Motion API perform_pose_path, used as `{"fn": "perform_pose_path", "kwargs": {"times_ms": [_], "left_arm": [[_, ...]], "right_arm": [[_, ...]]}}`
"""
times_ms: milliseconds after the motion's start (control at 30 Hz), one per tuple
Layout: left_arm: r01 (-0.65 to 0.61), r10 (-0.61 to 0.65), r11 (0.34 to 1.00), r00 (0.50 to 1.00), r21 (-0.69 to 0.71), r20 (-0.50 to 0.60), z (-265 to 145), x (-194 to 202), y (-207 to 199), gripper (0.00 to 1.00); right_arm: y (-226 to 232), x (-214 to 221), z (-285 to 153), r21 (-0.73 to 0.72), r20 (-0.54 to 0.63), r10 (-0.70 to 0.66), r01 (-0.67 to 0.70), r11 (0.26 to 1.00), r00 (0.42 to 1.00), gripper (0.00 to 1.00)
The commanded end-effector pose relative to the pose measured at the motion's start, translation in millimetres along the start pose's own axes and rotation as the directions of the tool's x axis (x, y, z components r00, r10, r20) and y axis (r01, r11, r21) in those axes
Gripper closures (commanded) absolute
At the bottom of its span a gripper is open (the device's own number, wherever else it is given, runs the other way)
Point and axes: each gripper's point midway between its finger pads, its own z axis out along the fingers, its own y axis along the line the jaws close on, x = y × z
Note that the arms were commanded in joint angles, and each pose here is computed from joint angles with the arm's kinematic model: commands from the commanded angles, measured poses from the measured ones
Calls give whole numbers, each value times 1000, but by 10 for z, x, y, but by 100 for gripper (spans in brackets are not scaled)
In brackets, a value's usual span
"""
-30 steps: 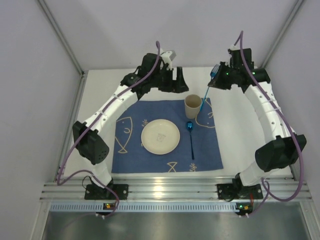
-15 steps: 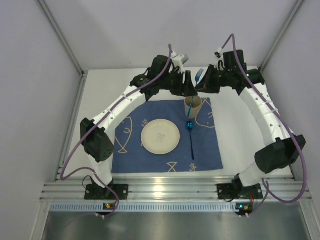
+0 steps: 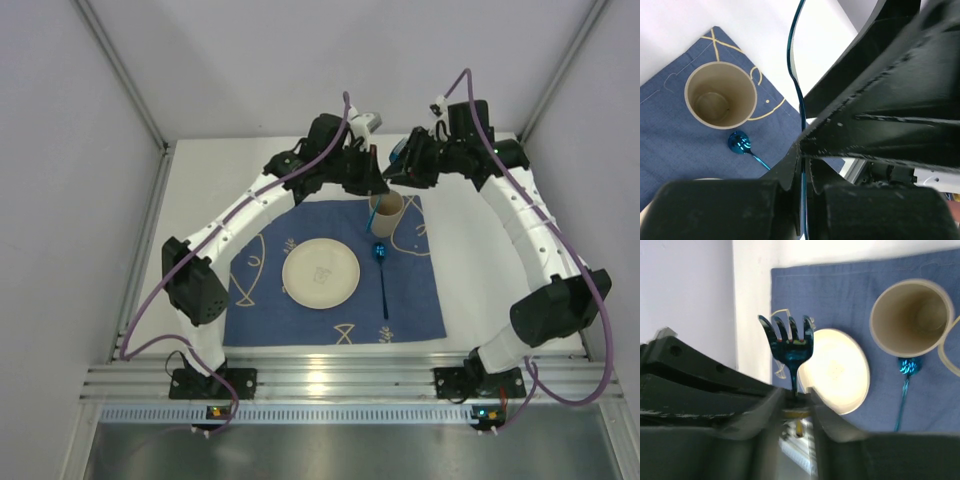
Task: Set the dinner table for one person
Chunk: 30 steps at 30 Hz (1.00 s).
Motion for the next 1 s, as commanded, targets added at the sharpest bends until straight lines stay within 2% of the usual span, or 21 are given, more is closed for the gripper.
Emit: {"fn": "perform_pose_path", "kwargs": {"times_ms": [0, 33, 133, 167, 233, 267, 300, 367, 400, 433, 467, 633, 667, 833, 900, 967], "left_arm": [[-60, 63, 998, 994, -30, 88, -176, -211, -78, 100], [-52, 56, 997, 995, -56, 78, -185, -151, -7, 100], [-14, 23, 994, 997, -110, 77, -361, -41, 180, 100], [-11, 24, 993, 994, -115, 111, -512, -83, 157, 100], [70, -52, 983, 993, -168, 109, -644, 103, 465, 100], [112, -81, 978, 981, -174, 177, -905, -2, 522, 100], [158, -127, 966, 979, -203, 157, -947, 214, 699, 100], [213, -164, 952, 961, -221, 221, -1264, 255, 760, 100], [268, -211, 923, 953, -275, 218, -1355, 450, 1008, 100], [283, -213, 913, 946, -296, 245, -1509, 483, 1026, 100], [319, -246, 882, 940, -348, 238, -1568, 656, 1211, 100], [365, -309, 801, 931, -475, 196, -1712, 1148, 1472, 100], [386, -336, 767, 922, -512, 192, -1718, 1280, 1562, 100], [393, -385, 644, 908, -656, 165, -1820, 1709, 1886, 100], [385, -396, 634, 907, -671, 146, -1822, 1848, 1942, 100], [375, -403, 568, 903, -733, 149, -1908, 1992, 2087, 100]], "right_arm": [[371, -26, -182, -132, 19, -57, 59, 989, 998, 47], [373, -41, -188, -129, 20, -59, 61, 990, 998, 1], [447, -168, -224, -139, 38, -87, 91, 986, 995, 0], [449, -212, -215, -140, 40, -90, 95, 986, 995, 0], [518, -360, -323, -168, 74, -105, 117, 979, 992, 0], [538, -421, -366, -177, 90, -107, 122, 977, 990, 0], [541, -467, -403, -189, 100, -107, 125, 974, 989, 0], [428, -597, -466, -184, 122, -83, 105, 977, 989, 0], [381, -604, -473, -185, 114, -73, 93, 978, 991, 0], [271, -672, -499, -170, 123, -55, 76, 983, 991, 0], [178, -688, -477, -156, 117, -51, 69, 985, 992, 0], [-162, -665, -416, -78, 91, 12, -5, 997, 996, 0], [-219, -614, -367, -69, 74, 36, -31, 997, 997, 0], [-364, -484, -257, -49, 34, 71, -69, 996, 997, 0], [-425, -436, -227, -34, 18, 78, -77, 996, 997, 0], [-453, -400, -215, -26, 9, 82, -82, 996, 997, 0]]}}
